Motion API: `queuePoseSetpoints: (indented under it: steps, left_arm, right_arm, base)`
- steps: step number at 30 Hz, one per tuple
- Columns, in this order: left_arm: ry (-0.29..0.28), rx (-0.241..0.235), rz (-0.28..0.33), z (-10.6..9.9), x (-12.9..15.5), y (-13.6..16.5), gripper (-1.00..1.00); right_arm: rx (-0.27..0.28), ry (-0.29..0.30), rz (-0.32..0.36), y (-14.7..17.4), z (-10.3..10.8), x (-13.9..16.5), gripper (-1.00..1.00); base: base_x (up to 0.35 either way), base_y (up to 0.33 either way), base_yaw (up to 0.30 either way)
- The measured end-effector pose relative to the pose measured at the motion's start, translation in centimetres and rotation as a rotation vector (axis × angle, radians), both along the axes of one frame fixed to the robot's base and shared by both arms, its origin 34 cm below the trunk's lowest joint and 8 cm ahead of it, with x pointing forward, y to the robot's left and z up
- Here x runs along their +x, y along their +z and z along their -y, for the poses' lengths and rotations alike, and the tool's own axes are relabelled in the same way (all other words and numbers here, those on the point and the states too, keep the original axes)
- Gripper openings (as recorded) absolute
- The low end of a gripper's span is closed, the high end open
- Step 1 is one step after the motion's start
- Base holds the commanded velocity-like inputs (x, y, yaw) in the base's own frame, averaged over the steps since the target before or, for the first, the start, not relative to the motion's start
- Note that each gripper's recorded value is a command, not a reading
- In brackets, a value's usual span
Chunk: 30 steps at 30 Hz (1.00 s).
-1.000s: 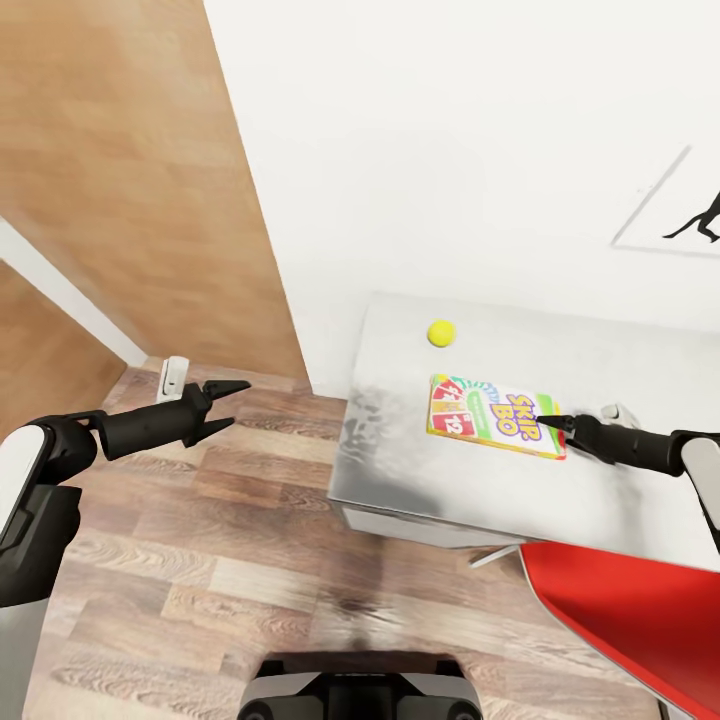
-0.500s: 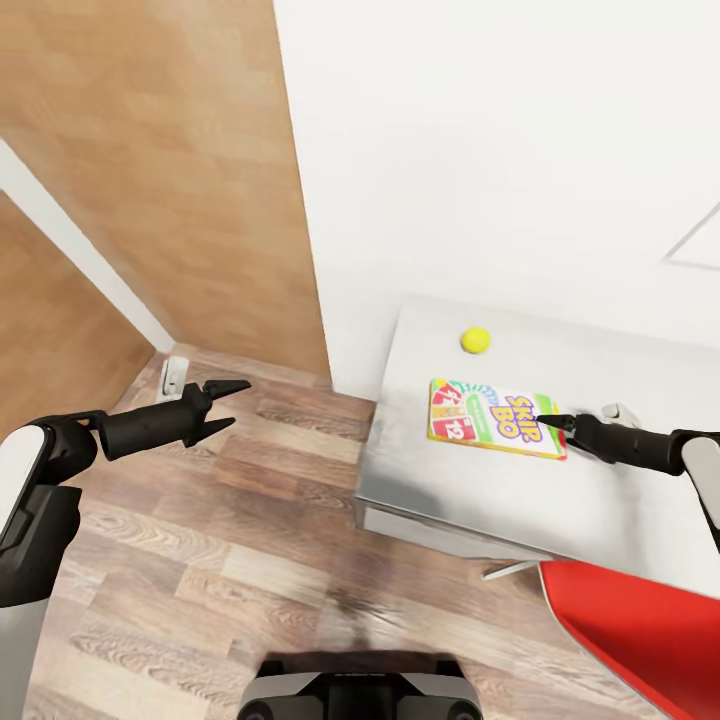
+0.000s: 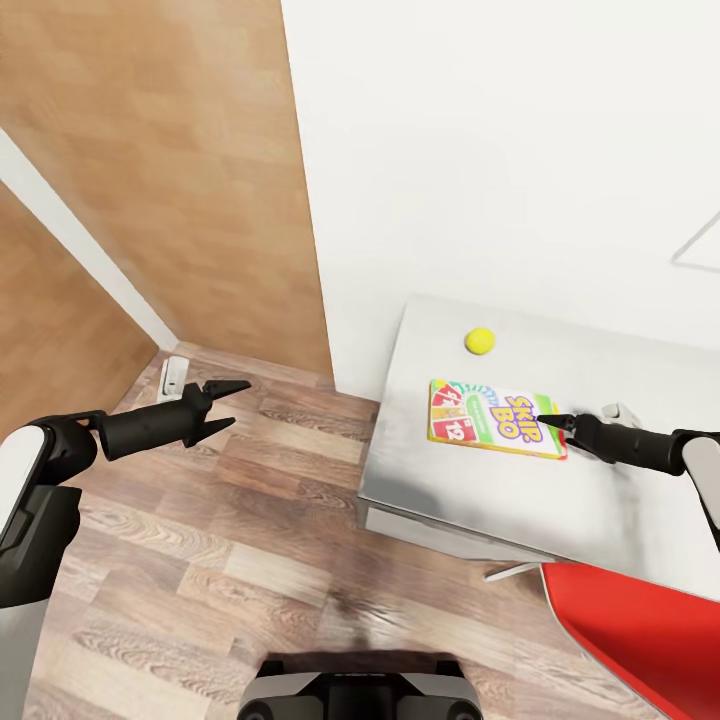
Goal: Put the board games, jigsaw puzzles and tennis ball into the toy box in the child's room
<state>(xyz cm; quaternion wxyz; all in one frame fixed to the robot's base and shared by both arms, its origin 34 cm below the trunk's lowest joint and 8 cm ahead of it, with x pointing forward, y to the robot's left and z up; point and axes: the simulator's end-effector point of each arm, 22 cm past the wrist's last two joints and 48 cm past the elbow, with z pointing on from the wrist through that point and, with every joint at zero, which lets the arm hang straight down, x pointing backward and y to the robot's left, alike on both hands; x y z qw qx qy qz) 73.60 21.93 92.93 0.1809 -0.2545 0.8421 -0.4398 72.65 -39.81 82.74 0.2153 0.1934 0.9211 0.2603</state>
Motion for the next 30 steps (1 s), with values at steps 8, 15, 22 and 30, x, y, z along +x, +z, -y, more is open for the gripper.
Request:
queuePoseSetpoints:
  steps: [8, 15, 22, 30]
  left_arm:
    - [0.001, 0.000, 0.000, -0.02, 0.00, 0.05, 1.00]
    - [0.001, -0.001, 0.003, -0.01, 0.02, 0.19, 1.00]
    - [0.002, -0.001, 0.004, -0.06, 0.01, 0.33, 1.00]
    - [0.002, 0.000, 0.003, -0.07, -0.08, 0.31, 1.00]
  right_arm:
    - [-0.002, 0.001, 0.001, 0.05, 0.03, 0.01, 1.00]
    - [-0.003, 0.000, 0.003, 0.18, 0.04, 0.05, 1.00]
    - [-0.004, 0.000, 0.003, 0.28, 0.09, 0.06, 1.00]
    - [-0.002, -0.002, 0.005, 0.39, 0.11, 0.08, 1.00]
  base:
    - [0.000, 0.001, 0.123]
    - [-0.049, 0.056, 0.233]
    - [-0.120, 0.105, 0.245]
    - [-0.037, 0.032, 0.092]
